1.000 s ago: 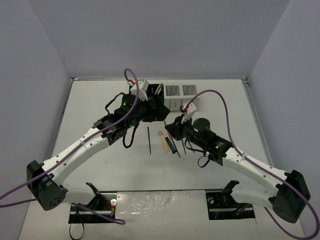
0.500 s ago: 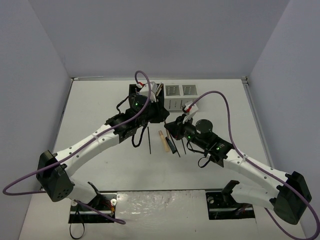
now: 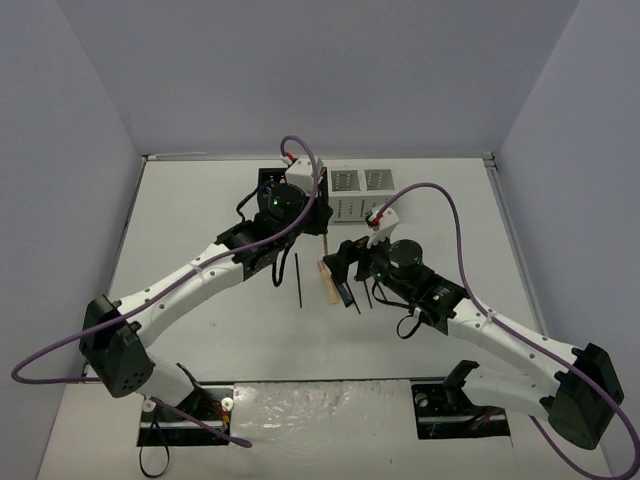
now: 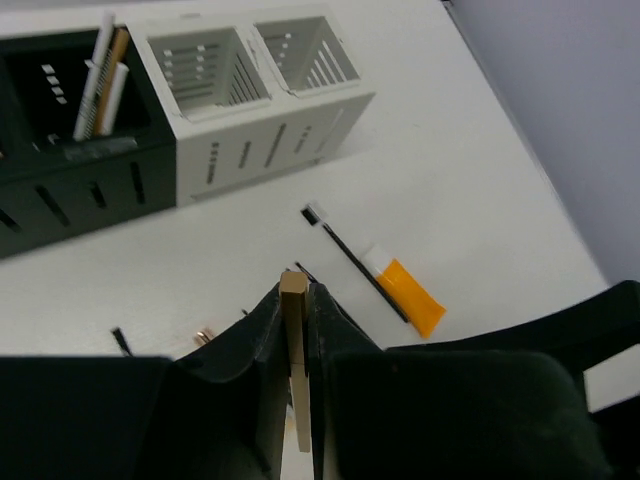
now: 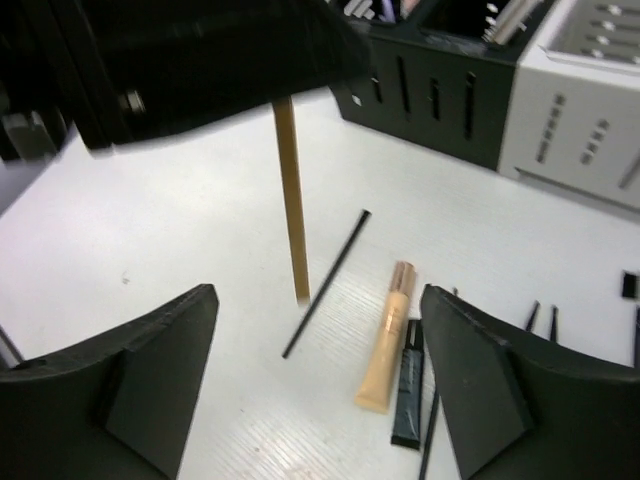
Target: Organize the makeup
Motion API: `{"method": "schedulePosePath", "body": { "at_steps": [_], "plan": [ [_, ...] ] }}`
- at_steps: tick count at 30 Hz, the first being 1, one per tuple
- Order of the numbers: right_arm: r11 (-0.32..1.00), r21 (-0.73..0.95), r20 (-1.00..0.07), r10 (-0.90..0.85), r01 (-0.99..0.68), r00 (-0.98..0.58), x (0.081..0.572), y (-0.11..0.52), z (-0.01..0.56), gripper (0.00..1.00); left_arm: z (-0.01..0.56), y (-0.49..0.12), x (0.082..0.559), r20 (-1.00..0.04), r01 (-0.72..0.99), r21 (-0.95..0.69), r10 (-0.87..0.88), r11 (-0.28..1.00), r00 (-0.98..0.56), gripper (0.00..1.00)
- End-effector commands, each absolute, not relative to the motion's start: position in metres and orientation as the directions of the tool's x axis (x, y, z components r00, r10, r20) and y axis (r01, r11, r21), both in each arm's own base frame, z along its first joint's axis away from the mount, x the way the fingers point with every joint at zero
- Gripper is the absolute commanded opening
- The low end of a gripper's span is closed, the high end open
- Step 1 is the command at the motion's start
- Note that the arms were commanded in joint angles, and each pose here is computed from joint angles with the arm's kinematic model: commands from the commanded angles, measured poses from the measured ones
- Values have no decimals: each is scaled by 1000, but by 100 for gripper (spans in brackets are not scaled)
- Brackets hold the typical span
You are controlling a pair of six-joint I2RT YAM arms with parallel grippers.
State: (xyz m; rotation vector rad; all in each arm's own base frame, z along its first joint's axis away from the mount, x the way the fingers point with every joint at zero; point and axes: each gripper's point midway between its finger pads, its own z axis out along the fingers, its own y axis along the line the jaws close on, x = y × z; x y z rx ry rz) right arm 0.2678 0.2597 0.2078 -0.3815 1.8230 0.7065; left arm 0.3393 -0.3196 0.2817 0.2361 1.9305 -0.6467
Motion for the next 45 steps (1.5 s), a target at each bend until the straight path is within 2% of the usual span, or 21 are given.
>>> {"method": "schedulePosePath", "body": {
  "at_steps": [1,5,12,18,25,30,35,37,39,41,42,45],
  "plan": [
    [844,239,-953,111,-480,-281,275,231,243,90,349,-300,400,-988,456,-110,-48,883,-144,0],
    [882,204,-954,81,-425,-290,271,211,237,97,373,-288,444,-1000,457,-27,-16,889,-27,0],
    [893,179,-947,43,-412,-320,260,198,227,98,384,-289,502,-991,474,96,39,875,129,0],
    [890,176,-940,25,-421,-340,257,198,221,99,364,-296,543,-988,491,121,58,863,142,0],
    [895,175,-928,11,-410,-372,256,197,206,99,330,-303,560,-995,515,87,44,853,95,2],
    [899,177,-920,7,-400,-392,258,199,199,98,314,-297,561,-996,497,81,61,864,58,28],
    [902,174,-911,-4,-395,-411,257,199,193,96,330,-289,552,-996,485,83,54,870,75,54],
    [904,178,-905,-5,-389,-426,257,199,190,94,346,-283,543,-997,473,47,13,880,75,58],
    [903,184,-896,-9,-388,-445,256,201,186,91,369,-272,528,-996,456,30,-10,890,84,66],
    [910,184,-879,-17,-372,-477,258,202,176,86,393,-252,504,-997,419,-6,-36,908,62,81],
    [911,186,-875,-16,-368,-484,257,202,174,86,395,-248,502,-998,402,-11,-38,915,59,82],
    [922,183,-842,-33,-342,-538,258,203,153,74,405,-208,455,-998,317,-48,-35,947,-44,93]
  ]
}}
